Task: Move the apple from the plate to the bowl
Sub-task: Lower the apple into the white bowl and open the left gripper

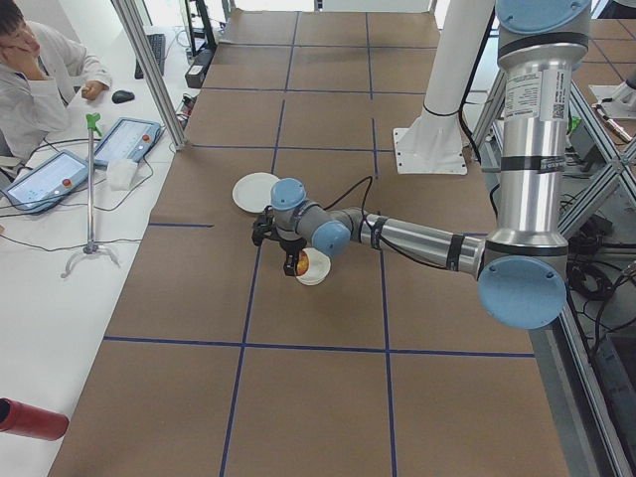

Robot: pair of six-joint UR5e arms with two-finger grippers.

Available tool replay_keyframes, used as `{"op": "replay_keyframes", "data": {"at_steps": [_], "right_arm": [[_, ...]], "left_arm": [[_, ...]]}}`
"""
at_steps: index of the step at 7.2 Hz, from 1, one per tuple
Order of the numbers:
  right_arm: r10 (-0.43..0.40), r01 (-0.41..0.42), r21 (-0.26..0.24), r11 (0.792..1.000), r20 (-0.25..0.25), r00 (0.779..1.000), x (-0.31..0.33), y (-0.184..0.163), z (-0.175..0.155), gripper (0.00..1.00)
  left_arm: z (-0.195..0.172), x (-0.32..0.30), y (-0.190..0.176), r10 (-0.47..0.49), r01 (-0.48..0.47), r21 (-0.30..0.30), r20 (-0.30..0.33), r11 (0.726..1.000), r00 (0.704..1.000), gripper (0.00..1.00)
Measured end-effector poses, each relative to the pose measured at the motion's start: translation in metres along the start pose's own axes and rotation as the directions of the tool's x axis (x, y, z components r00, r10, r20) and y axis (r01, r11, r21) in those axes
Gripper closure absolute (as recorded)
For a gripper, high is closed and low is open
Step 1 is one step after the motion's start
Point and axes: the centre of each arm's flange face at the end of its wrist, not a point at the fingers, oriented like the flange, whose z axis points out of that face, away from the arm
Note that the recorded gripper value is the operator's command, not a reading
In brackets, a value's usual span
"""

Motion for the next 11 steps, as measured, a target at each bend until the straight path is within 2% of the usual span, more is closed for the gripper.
{"op": "replay_keyframes", "data": {"at_steps": [4, 10, 11], "right_arm": [[0.000, 0.000, 0.000, 1.000, 0.000, 1.000, 0.000, 0.000, 0.000, 0.00], [0.000, 0.000, 0.000, 1.000, 0.000, 1.000, 0.000, 0.000, 0.000, 0.00], [0.000, 0.000, 0.000, 1.000, 0.000, 1.000, 0.000, 0.000, 0.000, 0.00]], "left_arm": [[0.019, 0.020, 0.013, -0.017, 0.012, -0.081, -0.064, 0.997, 0.998, 1.00], [0.044, 0.022, 0.019, -0.028, 0.021, -0.129, -0.054, 0.991, 0.998, 1.00], [0.046, 0.024, 0.018, -0.029, 0.021, -0.131, -0.054, 0.991, 0.998, 0.78]]}}
